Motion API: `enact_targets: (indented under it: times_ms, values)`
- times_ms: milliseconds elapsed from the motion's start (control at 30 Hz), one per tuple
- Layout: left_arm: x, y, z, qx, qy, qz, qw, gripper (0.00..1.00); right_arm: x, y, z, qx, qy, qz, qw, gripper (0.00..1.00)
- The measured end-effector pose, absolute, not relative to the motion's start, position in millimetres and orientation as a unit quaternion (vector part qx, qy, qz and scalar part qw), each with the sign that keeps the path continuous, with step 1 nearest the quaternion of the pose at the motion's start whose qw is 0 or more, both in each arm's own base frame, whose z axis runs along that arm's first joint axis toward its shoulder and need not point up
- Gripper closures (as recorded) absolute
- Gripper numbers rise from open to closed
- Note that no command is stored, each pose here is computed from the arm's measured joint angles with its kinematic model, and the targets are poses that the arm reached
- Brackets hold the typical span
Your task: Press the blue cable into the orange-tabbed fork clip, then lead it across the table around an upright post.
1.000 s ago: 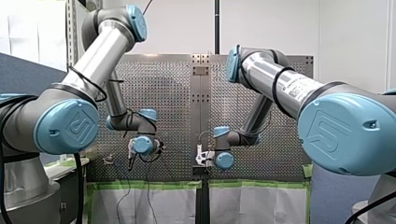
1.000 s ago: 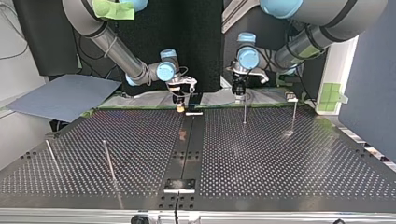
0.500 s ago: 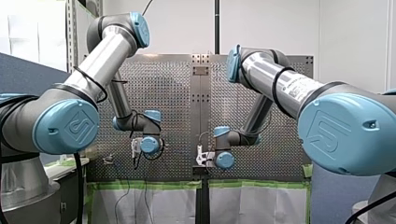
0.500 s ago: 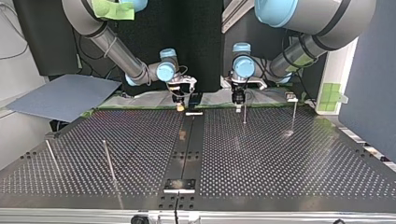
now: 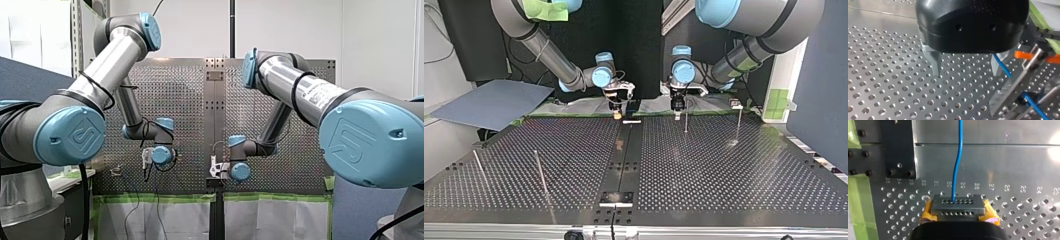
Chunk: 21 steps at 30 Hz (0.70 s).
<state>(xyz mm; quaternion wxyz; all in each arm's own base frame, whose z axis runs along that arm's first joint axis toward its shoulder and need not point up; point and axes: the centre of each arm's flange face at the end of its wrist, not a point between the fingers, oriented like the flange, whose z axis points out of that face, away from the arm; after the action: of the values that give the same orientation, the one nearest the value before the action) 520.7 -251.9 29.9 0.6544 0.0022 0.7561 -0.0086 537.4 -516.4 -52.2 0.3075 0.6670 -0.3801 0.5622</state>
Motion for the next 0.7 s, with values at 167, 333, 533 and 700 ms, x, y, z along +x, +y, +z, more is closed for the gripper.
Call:
enact_targets:
  times_ms: [167,333,533,700]
  values:
    - [521.0,-250.8,30.0,-0.003,0.756,-0.003,0.655,0.00,538.9,-516.3,-51.4,0.667,-0.379,0.563,0.307,1.00]
    - [520.0,-251.5,24.0,-0.002,0.760,-0.001,0.650,0.00,539.4,-516.5,-50.9,0.666,-0.379,0.564,0.308,1.00]
    - [525.9,-258.0,8.1,-0.003,0.765,-0.004,0.644,0.00,540.2,-515.8,-50.9,0.667,-0.379,0.564,0.307,1.00]
    - [536.4,-263.5,-4.4,-0.007,0.767,-0.011,0.642,0.00,540.8,-515.0,-51.0,0.667,-0.378,0.564,0.306,1.00]
